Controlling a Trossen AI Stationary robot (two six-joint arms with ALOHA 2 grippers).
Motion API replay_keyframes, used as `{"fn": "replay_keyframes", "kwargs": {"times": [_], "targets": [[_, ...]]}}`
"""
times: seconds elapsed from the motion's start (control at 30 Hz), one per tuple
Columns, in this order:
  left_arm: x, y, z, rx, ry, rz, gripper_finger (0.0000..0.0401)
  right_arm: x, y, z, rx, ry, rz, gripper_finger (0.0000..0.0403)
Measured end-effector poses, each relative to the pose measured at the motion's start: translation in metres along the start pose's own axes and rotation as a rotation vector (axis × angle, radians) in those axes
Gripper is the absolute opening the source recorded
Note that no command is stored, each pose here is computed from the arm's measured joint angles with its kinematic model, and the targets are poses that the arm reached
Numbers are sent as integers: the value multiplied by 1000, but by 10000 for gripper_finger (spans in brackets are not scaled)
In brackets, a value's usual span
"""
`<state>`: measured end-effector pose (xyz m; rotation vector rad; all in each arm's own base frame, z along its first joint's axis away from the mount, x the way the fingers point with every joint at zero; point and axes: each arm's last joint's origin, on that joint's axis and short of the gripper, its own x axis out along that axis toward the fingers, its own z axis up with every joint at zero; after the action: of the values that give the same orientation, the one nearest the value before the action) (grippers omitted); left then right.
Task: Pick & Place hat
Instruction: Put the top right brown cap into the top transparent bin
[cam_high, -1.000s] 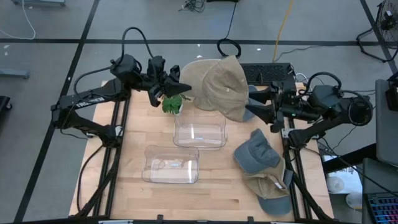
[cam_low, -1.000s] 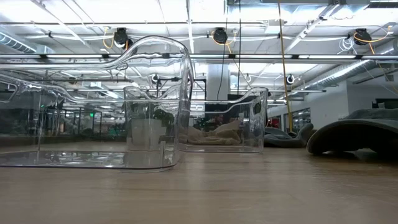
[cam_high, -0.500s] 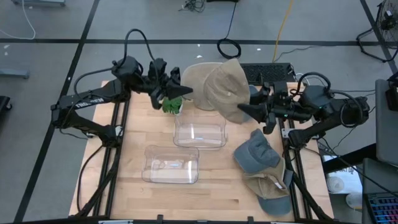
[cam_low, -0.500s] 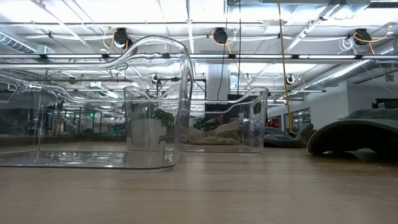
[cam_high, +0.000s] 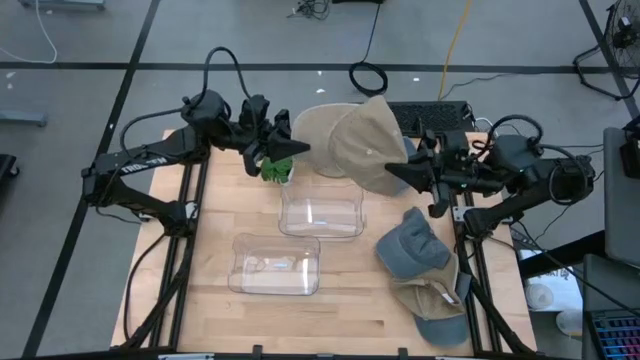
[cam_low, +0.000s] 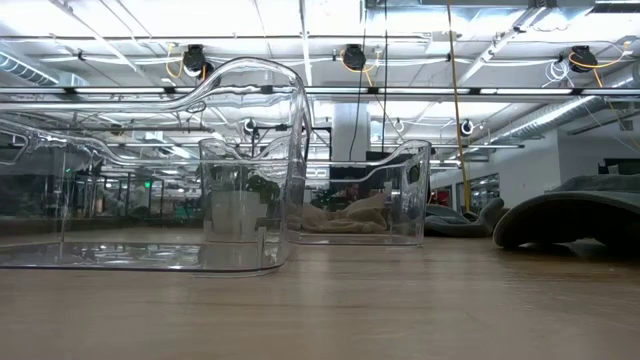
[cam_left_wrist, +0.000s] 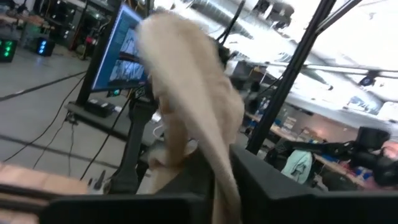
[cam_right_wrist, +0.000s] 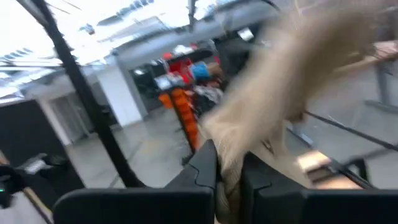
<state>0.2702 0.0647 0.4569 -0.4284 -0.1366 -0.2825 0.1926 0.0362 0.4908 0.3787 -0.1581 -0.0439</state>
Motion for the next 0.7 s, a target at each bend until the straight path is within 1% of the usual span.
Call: {"fn": "replay_keyframes", "kwargs": {"times": [0.1,0.2,0.37,0.53,0.7], "targets": [[-3,5,-2,-11,45,19,94,0,3,6,3,-51,61,7],[-9,13,-3,-1,102,26,125,-1,5,10,-3,-83,80,7],[-20,27,-7,-72,201,49,166,-5,4,13,-1,-95,99,7],[-27,36,-12,-140,267,95,193,-5,2,17,1,-129,92,6],[-32,30,-8,-145,260,86,204,4,-7,17,-32,-137,40,6]]}}
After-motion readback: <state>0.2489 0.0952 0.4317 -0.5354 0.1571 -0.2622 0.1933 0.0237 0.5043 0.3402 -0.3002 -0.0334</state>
